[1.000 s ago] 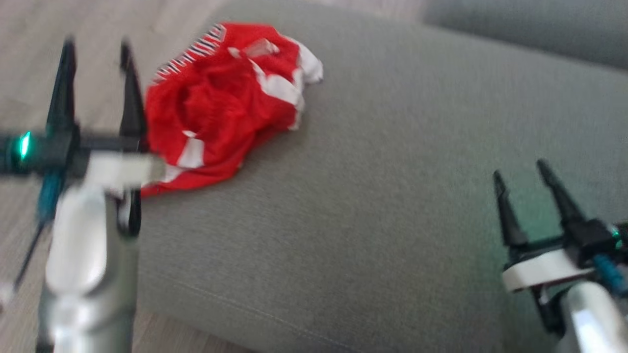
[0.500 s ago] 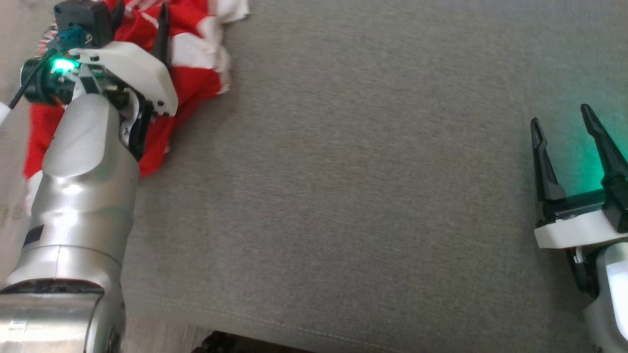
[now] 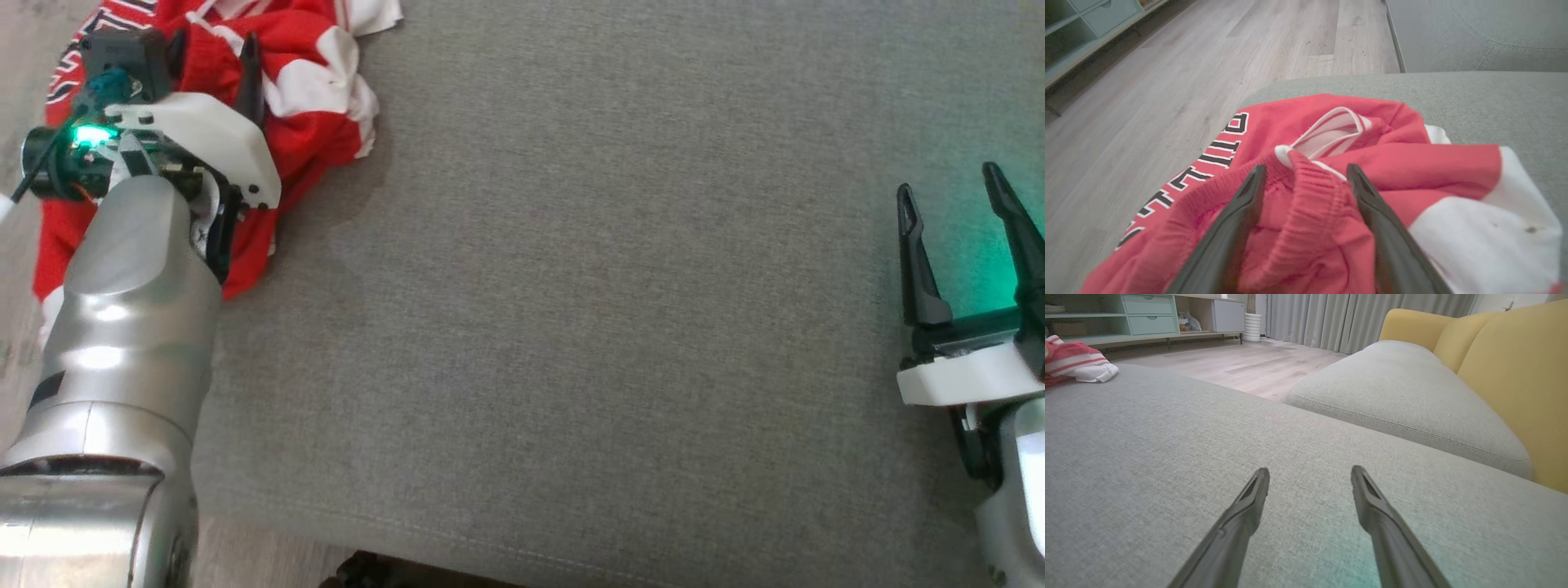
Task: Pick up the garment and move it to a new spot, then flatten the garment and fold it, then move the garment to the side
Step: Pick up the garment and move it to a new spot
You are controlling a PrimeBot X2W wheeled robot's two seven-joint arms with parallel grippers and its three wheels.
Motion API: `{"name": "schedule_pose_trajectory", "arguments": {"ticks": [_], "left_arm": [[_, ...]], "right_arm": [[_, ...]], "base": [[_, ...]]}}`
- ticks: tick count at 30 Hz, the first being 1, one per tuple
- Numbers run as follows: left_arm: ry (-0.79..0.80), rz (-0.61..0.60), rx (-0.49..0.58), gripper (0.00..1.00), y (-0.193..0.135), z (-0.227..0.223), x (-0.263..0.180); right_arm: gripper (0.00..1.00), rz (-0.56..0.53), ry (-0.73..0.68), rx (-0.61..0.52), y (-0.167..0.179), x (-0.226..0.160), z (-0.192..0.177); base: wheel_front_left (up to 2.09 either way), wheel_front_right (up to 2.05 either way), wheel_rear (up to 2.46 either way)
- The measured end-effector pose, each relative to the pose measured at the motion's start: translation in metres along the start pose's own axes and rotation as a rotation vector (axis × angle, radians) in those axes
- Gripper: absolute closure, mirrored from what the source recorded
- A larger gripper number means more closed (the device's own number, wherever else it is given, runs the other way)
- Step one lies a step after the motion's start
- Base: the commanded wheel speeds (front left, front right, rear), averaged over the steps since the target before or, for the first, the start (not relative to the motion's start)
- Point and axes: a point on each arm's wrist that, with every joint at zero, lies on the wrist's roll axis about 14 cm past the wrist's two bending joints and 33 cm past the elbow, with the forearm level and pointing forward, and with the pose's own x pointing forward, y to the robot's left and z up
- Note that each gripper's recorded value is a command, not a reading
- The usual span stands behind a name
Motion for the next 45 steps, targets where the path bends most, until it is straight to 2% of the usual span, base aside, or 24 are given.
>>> {"name": "schedule_pose_trajectory", "arguments": {"ticks": [6,7,8,9,10,16,25,27,33,41,45], "left_arm": [[-0.027,0.016,0.012,0.00,0.009,0.001,-0.008],[-0.021,0.016,0.012,0.06,0.009,-0.001,-0.009],[-0.016,0.015,0.013,0.52,0.008,-0.002,-0.009],[-0.027,0.013,0.014,0.94,0.007,-0.001,-0.009],[-0.041,0.010,0.013,1.00,0.006,0.001,-0.009],[-0.167,-0.011,-0.026,1.00,0.001,0.038,-0.014],[-0.515,-0.120,0.078,1.00,-0.032,0.176,-0.057],[-0.581,-0.171,0.126,1.00,-0.054,0.204,-0.074],[-0.709,-0.388,0.256,1.00,-0.147,0.259,-0.125],[-0.867,-0.653,0.281,1.00,-0.256,0.319,-0.198],[-0.932,-0.814,0.279,1.00,-0.321,0.327,-0.235]], "right_arm": [[0.00,0.026,-0.003,0.004,0.010,0.003,0.001],[0.00,0.029,-0.002,0.005,0.011,0.003,0.001],[0.00,0.032,-0.003,0.005,0.012,0.004,0.001],[0.00,0.034,-0.003,0.005,0.013,0.004,0.001],[0.00,0.037,-0.004,0.005,0.013,0.003,0.001],[0.00,0.031,-0.017,0.018,0.018,-0.002,0.011],[0.00,-0.032,-0.097,0.072,0.024,-0.026,0.056],[0.00,-0.058,-0.115,0.082,0.021,-0.038,0.065],[0.00,-0.186,-0.137,0.098,-0.004,-0.091,0.078],[0.00,-0.391,-0.218,0.151,-0.047,-0.164,0.097],[0.00,-0.493,-0.245,0.160,-0.066,-0.199,0.101]], "base": [[0.00,0.00,0.00],[0.00,0.00,0.00],[0.00,0.00,0.00],[0.00,0.00,0.00],[0.00,0.00,0.00],[0.00,0.00,0.00],[0.00,0.00,0.00],[0.00,0.00,0.00],[0.00,0.00,0.00],[0.00,0.00,0.00],[0.00,0.00,0.00]]}}
